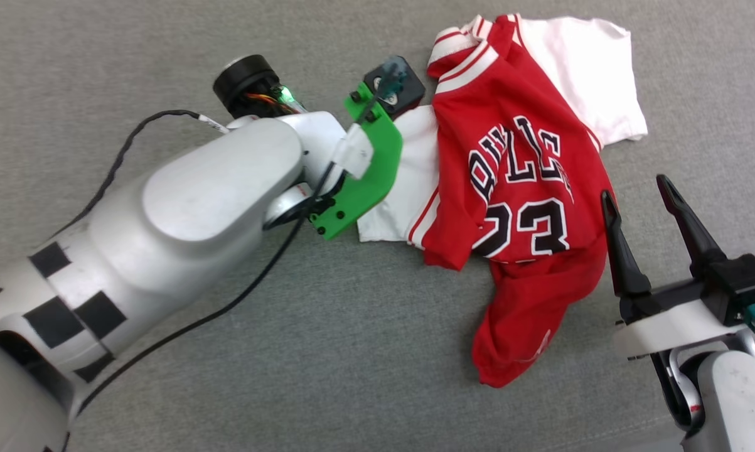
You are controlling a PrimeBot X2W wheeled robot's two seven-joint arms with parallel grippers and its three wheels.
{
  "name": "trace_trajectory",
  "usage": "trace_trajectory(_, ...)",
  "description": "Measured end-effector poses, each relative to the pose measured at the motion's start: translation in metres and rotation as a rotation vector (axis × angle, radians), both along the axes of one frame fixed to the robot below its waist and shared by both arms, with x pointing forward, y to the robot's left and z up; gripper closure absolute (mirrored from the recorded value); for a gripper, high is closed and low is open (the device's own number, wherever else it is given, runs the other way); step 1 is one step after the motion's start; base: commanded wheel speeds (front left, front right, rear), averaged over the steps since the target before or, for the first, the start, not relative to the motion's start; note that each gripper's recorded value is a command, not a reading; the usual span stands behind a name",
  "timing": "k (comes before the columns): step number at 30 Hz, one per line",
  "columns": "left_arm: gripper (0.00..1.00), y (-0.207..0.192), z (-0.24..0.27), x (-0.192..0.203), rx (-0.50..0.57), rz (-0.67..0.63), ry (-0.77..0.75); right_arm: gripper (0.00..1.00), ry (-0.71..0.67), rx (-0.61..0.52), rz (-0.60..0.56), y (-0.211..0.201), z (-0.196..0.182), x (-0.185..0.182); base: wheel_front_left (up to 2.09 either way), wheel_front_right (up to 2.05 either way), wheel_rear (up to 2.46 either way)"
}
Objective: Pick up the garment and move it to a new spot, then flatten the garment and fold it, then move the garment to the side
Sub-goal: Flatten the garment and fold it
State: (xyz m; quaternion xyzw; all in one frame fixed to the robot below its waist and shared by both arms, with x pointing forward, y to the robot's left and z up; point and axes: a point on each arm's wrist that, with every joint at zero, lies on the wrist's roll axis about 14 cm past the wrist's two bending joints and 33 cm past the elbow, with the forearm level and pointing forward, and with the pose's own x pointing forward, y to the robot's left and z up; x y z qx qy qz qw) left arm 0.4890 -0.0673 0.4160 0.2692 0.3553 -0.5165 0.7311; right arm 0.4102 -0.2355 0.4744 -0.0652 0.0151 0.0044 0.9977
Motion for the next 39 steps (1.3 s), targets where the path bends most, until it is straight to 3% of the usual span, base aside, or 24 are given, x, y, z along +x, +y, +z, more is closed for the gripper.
trace_trajectory(9,1.00,0.090,0.040,0.027,-0.051,0.244,-0.084,0.00,-0.026,0.020,0.046,0.015,0.008,-0.009,0.00,0.00,0.00)
trace_trajectory(22,1.00,0.246,0.024,0.004,0.010,0.687,-0.037,0.00,-0.059,0.031,0.131,0.041,0.023,-0.003,0.00,0.00,0.00)
trace_trajectory(28,1.00,0.273,0.003,-0.004,0.035,0.781,-0.009,0.00,-0.034,0.028,0.135,0.041,0.016,-0.004,0.00,0.00,0.00)
trace_trajectory(35,1.00,0.273,-0.027,-0.016,0.030,0.826,0.043,0.00,-0.006,0.017,0.126,0.036,0.011,-0.004,0.00,0.00,0.00)
trace_trajectory(36,0.42,0.271,-0.029,-0.017,0.021,0.830,0.042,0.00,-0.005,0.015,0.124,0.035,0.011,-0.004,0.00,0.00,0.00)
trace_trajectory(37,0.00,0.270,-0.029,-0.017,0.012,0.833,0.037,0.00,-0.005,0.016,0.121,0.034,0.012,-0.004,0.00,0.00,0.00)
trace_trajectory(39,0.00,0.268,-0.028,-0.017,-0.013,0.838,0.019,0.00,-0.014,0.013,0.115,0.030,0.017,-0.004,0.00,0.00,0.00)
